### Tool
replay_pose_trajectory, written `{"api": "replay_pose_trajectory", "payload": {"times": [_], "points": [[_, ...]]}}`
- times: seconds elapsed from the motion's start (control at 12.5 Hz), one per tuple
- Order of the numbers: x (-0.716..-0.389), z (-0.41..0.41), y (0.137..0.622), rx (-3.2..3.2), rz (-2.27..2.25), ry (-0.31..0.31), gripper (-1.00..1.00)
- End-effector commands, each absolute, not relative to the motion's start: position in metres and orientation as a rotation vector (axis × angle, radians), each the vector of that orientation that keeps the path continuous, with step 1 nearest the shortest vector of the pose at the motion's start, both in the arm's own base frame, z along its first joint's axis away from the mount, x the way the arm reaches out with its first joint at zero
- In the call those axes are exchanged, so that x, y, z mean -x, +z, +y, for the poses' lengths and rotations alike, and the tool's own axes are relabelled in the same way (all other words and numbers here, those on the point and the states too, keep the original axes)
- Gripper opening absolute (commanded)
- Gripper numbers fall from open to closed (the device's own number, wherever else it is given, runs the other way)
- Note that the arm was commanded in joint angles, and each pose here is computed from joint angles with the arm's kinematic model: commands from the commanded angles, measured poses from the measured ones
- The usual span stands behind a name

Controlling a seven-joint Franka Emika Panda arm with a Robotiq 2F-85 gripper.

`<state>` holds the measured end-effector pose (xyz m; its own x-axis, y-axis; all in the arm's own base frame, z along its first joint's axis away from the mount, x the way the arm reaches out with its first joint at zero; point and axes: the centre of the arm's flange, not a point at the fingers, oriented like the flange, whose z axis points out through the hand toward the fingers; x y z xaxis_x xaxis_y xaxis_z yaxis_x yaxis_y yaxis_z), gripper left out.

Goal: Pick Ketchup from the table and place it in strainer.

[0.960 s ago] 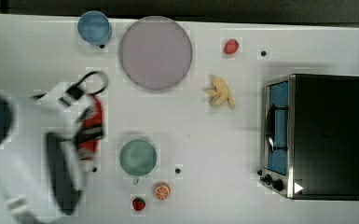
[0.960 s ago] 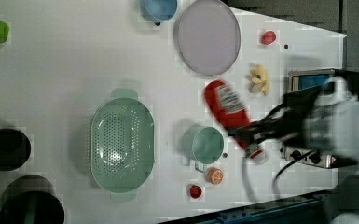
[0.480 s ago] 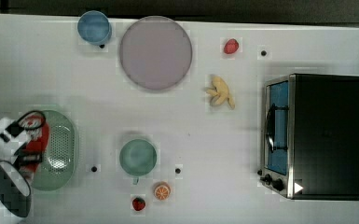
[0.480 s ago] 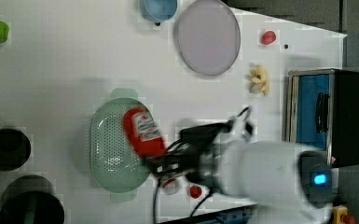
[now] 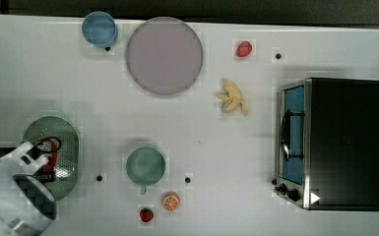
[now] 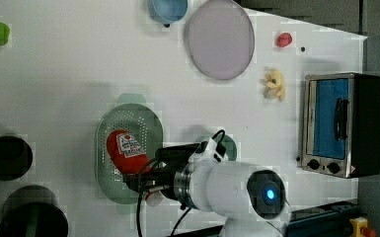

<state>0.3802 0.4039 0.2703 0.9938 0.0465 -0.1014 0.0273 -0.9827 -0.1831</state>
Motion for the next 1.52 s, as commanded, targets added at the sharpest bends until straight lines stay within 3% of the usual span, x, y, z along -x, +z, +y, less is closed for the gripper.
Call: {"api": "replay_pose_trajectory", "payload": {"times": [0.08,0.32,0.64,0.8,1.04,1.36,1.52], "points": [[-0.402,0.39,0.264,2.921,0.092,0.119,0.94],[-0.418,0.385,0.29,2.902,0.138,0.022,1.0],[-0.476,0.325,0.371,2.864,0.337,-0.268,1.0],[-0.507,0.271,0.409,2.871,0.505,-0.356,1.0],[-0.539,0.168,0.462,2.932,0.803,-0.352,1.0],[-0.546,0.057,0.528,2.982,1.041,-0.19,1.0],[-0.545,0.016,0.554,2.962,1.12,-0.137,1.0]]}}
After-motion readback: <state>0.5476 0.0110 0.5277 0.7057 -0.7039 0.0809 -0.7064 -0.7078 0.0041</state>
